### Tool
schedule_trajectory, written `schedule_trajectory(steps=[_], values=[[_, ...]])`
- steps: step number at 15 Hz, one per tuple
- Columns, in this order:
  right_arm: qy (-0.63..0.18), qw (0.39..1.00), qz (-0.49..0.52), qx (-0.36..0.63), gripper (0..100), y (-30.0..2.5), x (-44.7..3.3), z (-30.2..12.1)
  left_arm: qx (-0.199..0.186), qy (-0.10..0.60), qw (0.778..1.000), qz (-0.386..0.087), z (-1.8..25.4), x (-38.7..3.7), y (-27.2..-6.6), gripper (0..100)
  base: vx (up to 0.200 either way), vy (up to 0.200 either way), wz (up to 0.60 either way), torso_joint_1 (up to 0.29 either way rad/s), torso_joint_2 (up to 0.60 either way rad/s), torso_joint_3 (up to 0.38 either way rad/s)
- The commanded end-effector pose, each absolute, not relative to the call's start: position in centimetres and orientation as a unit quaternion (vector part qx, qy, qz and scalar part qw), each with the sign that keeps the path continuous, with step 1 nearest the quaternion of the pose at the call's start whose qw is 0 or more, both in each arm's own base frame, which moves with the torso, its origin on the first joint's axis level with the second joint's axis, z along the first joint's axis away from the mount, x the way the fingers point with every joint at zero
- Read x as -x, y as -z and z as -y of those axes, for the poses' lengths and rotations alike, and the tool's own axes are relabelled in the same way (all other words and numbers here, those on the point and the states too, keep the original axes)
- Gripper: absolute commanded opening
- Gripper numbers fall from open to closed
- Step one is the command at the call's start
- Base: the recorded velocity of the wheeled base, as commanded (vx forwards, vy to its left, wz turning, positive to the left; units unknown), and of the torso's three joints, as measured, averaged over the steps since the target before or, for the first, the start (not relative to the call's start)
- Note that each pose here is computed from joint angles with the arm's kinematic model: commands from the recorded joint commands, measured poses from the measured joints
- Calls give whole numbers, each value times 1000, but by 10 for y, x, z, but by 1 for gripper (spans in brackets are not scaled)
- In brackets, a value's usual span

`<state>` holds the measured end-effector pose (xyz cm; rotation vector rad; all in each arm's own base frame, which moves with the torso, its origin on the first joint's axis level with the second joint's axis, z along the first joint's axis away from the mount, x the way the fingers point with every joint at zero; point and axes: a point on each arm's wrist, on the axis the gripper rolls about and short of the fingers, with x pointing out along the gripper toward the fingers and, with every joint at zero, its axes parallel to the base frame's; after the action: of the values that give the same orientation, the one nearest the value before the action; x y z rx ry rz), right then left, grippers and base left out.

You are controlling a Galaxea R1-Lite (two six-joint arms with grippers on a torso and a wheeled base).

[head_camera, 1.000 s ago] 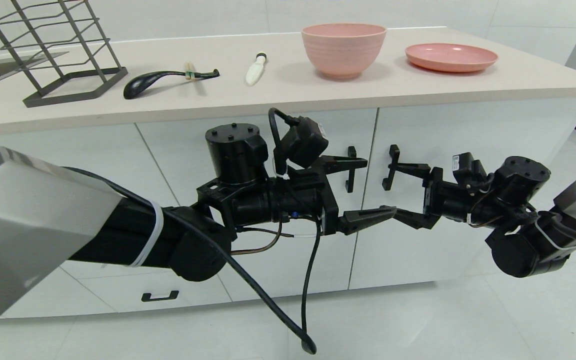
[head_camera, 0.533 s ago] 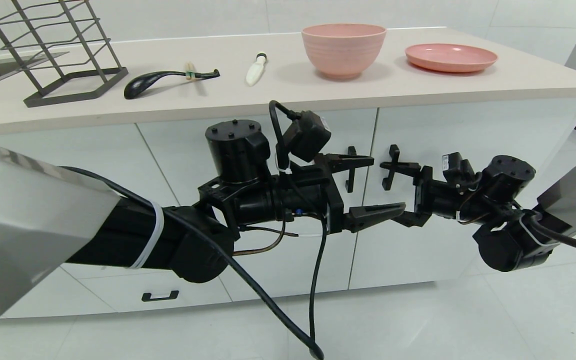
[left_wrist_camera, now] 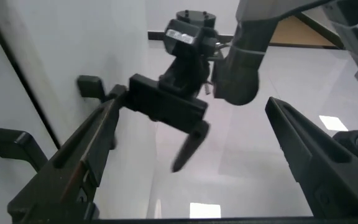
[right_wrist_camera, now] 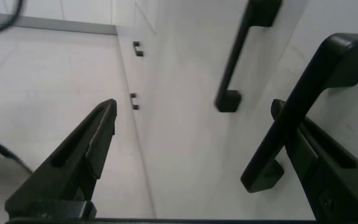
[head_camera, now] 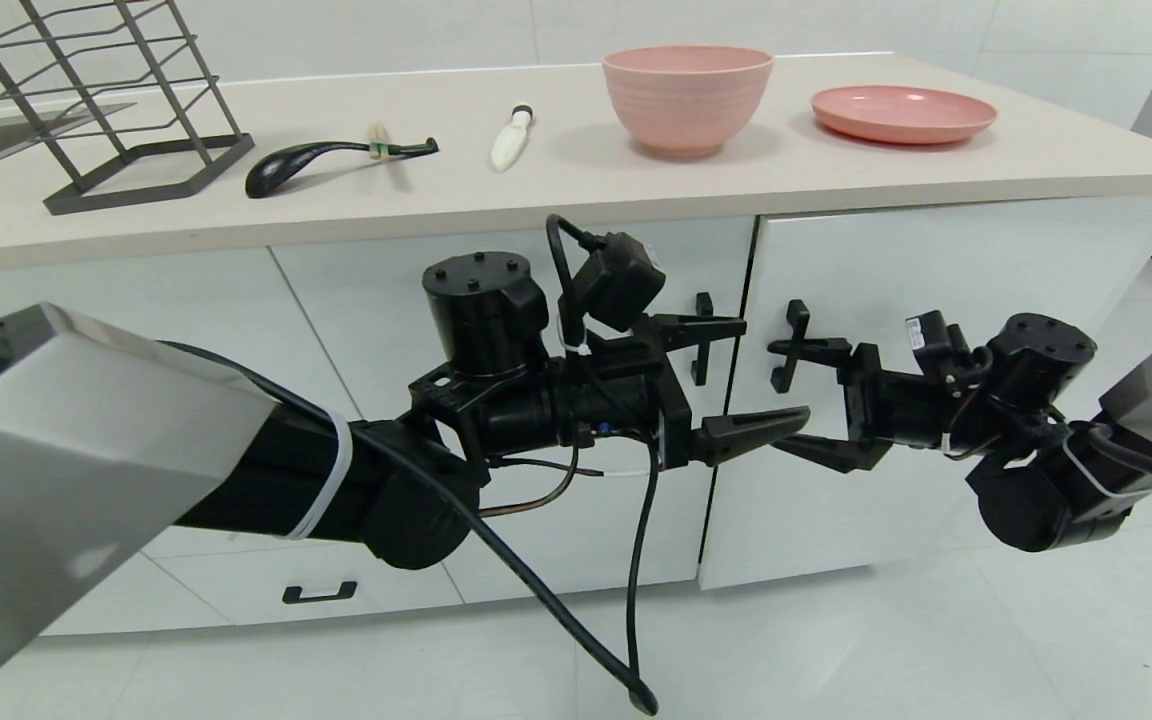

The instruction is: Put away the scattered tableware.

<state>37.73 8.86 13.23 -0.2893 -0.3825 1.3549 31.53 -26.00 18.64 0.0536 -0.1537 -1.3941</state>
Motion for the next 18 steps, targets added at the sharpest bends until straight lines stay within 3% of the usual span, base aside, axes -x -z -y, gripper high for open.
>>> schedule_trajectory(steps=[1, 6, 11, 14, 18], values=[[-639, 738, 171, 133, 100, -142, -352, -85, -25, 641, 764, 70, 261, -317, -183, 100, 0, 0, 0, 0, 0, 0], [-674, 715, 140, 118, 100, -146, -285, -73, -25, 630, 770, 96, 275, -328, -187, 100, 0, 0, 0, 0, 0, 0], [-675, 714, 140, 119, 100, -147, -277, -72, -7, 668, 734, 123, 331, -317, -177, 100, 0, 0, 0, 0, 0, 0], [-672, 719, 134, 117, 100, -142, -278, -72, -2, 676, 726, 127, 343, -315, -171, 100, 0, 0, 0, 0, 0, 0], [-635, 753, 122, 118, 100, -132, -287, -60, 41, 693, 706, 141, 355, -300, -172, 100, 0, 0, 0, 0, 0, 0]])
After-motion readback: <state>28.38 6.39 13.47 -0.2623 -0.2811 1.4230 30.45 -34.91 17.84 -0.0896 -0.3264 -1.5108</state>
